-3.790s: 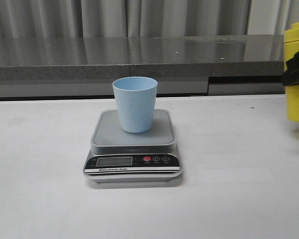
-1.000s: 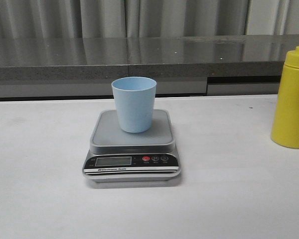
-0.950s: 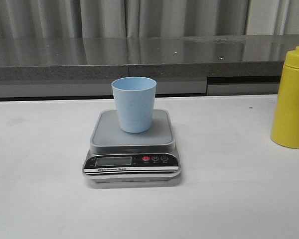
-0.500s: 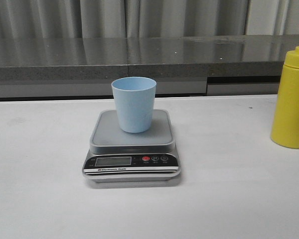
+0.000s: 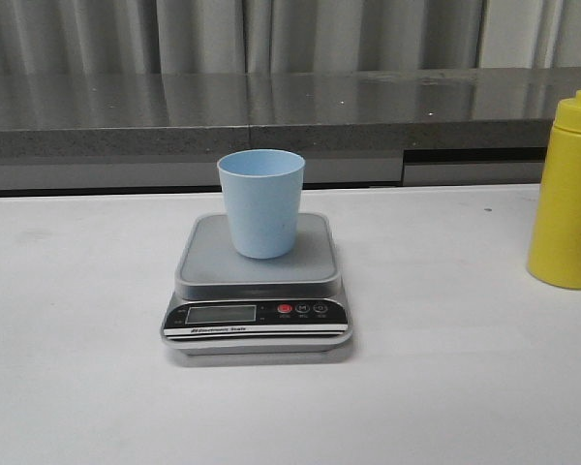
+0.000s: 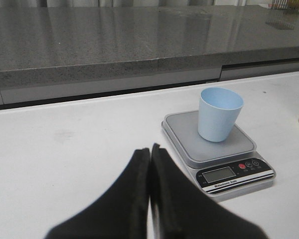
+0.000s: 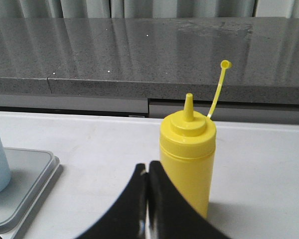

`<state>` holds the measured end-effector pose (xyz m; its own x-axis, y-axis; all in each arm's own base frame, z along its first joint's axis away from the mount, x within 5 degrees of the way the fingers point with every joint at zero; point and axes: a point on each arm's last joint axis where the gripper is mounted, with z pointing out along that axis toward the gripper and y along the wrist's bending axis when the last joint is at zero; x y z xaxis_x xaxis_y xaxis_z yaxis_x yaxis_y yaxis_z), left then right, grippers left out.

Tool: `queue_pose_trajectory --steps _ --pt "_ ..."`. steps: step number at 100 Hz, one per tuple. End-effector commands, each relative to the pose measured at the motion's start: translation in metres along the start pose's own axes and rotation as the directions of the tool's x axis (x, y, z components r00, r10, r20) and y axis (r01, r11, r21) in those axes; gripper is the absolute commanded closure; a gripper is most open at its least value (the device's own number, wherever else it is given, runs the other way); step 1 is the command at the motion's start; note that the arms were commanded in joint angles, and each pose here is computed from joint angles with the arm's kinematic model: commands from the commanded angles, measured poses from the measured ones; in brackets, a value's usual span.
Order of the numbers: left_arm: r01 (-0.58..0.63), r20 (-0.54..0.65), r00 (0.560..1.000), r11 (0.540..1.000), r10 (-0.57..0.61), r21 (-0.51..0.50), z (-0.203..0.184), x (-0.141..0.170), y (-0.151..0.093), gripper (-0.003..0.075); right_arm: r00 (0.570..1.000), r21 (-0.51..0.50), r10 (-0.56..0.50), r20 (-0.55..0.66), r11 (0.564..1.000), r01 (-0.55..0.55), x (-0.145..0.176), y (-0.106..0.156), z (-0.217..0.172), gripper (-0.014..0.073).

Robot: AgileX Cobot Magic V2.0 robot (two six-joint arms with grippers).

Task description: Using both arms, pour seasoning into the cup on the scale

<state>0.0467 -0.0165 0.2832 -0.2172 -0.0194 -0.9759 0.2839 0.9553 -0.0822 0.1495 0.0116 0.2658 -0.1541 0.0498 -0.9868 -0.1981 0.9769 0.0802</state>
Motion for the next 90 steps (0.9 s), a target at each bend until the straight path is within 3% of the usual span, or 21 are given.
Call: queue_pose_trajectory --steps 1,51,68,90 --pt "0.016 0.095 0.995 1.000 -0.017 0.005 -0.002 -0.015 -0.001 0.0741 0.998 -0.044 0.006 0.062 0.999 -0.003 -0.012 0.004 -0.001 0.0663" --pt "0.016 0.095 0.995 1.000 -0.017 0.005 -0.002 -0.015 -0.001 0.0741 0.988 -0.190 0.030 0.151 0.982 -0.001 -0.021 0.017 -0.003 0.0663" --pt "0.016 0.095 0.995 1.000 -0.017 0.005 -0.002 -0.015 -0.001 0.0741 0.981 -0.083 0.022 0.195 0.997 -0.006 -0.027 0.013 -0.015 0.0663" --pt "0.016 0.095 0.995 1.000 -0.017 0.005 -0.002 -0.015 -0.001 0.0741 0.951 0.033 -0.089 0.296 0.996 0.083 -0.032 0.013 -0.035 0.0663"
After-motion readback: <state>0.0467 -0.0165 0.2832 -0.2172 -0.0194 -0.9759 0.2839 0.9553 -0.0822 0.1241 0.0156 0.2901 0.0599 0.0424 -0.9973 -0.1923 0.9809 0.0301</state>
